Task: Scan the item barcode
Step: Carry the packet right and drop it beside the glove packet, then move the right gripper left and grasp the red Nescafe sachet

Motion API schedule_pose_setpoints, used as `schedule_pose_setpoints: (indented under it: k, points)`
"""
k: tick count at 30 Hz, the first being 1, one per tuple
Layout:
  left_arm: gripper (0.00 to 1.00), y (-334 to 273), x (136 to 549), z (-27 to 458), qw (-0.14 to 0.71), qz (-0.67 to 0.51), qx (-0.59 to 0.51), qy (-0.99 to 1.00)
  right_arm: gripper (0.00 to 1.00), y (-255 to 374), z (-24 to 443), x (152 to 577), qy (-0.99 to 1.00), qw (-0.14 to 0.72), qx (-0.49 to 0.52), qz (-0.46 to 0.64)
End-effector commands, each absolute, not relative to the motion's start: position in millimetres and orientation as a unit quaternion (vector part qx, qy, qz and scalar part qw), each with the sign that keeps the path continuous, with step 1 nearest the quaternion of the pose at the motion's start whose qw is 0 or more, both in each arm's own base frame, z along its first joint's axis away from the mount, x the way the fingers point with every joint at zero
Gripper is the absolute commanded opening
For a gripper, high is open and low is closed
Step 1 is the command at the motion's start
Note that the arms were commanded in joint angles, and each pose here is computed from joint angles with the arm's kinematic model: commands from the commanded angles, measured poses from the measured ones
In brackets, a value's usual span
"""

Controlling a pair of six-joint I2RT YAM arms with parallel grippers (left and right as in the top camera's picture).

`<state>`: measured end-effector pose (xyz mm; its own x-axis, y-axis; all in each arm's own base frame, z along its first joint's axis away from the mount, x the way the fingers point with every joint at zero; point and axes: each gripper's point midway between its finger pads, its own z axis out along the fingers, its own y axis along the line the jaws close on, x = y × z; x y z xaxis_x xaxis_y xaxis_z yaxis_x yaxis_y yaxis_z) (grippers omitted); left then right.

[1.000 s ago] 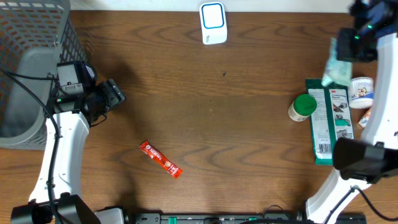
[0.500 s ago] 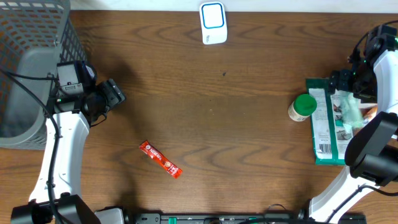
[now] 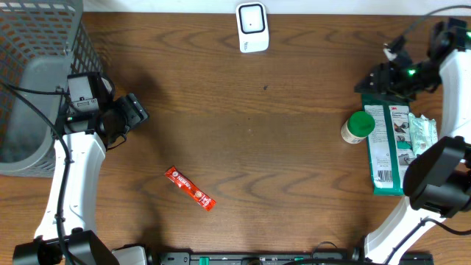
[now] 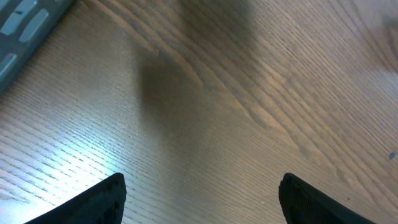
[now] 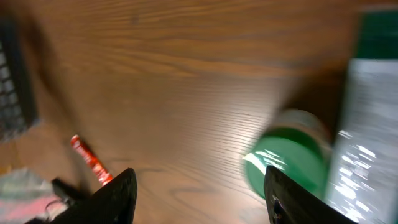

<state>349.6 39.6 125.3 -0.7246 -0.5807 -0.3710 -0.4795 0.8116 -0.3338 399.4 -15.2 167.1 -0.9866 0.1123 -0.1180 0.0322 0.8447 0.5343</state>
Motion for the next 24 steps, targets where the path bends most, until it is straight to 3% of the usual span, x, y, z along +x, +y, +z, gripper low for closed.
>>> schedule_pose_setpoints:
  k: [1, 8, 14, 20, 24]
  points:
    - [0.81, 42, 353, 134, 0.245, -0.11, -0.288, 0.919, 0.61, 32, 187, 405, 0.942, 0.091, -0.025, 0.323]
    - [0.81, 42, 354, 134, 0.245, -0.11, -0.288, 0.919, 0.62, 142, 187, 384, 0.926, 0.059, -0.171, 0.33]
    - [0.81, 42, 354, 134, 0.245, -0.11, -0.288, 0.919, 0.54, 241, 178, 351, 0.902, 0.047, -0.295, 0.313]
    - [0.81, 42, 354, 134, 0.245, -0.11, -0.288, 0.919, 0.53, 320, 145, 304, 0.909, 0.057, -0.369, 0.186]
    - [0.81, 42, 354, 134, 0.245, -0.11, -0.288, 0.919, 0.48, 357, 121, 268, 0.9, 0.084, -0.413, 0.111]
